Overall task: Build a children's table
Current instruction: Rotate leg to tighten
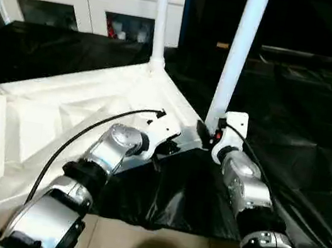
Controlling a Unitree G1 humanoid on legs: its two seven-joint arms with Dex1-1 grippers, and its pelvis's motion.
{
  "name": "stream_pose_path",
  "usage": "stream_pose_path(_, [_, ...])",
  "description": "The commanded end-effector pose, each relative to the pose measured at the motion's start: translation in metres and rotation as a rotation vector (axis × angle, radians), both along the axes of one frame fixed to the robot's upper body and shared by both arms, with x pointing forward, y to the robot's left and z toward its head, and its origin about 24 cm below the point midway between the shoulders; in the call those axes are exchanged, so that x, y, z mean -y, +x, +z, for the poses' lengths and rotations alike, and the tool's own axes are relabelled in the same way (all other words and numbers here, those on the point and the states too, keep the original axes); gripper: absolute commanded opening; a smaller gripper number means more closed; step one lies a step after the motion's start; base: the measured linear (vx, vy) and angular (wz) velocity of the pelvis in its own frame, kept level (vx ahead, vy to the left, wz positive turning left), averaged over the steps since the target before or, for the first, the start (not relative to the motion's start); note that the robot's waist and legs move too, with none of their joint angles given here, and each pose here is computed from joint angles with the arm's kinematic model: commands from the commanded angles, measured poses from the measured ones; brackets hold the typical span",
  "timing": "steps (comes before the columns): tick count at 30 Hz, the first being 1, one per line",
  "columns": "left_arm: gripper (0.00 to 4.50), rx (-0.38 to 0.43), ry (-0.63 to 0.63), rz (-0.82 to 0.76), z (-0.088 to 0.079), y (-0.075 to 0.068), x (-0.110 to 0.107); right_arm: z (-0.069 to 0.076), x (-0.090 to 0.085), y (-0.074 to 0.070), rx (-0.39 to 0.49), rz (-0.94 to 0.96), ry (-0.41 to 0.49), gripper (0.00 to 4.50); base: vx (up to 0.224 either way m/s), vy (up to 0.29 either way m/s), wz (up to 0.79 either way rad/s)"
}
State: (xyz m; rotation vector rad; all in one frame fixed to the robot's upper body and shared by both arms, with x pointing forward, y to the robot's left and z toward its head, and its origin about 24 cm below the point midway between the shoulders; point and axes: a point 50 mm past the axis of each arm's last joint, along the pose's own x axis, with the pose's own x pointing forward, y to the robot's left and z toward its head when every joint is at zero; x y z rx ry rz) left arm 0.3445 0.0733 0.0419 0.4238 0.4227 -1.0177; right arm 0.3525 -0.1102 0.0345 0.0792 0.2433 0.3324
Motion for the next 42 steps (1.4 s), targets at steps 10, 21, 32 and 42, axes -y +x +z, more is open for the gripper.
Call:
stream_pose_path(10, [0.0,0.056,-0.022,-0.291,0.022,-0.009,-0.008,-0.013,-0.001,-0.019,-0.038,0.435,-0.088,3.33,0.014,-0.005,0.03])
stream_pose_path(21, [0.0,-0.021,-0.04,-0.457,0.024,-0.021,-0.028,0.001,0.017,-0.05,-0.03,0.869,-0.098,3.33,0.046,-0.011,0.03])
stream_pose_path(32, [0.0,-0.056,-0.001,-0.502,0.025,-0.02,-0.039,0.004,0.019,-0.079,-0.103,1.152,-0.09,2.91,0.0,0.0,0.0])
stream_pose_path(42, [0.0,-0.058,-0.001,-0.483,0.025,-0.018,-0.041,0.002,0.013,-0.086,-0.146,1.197,-0.076,2.51,0.0,0.0,0.0])
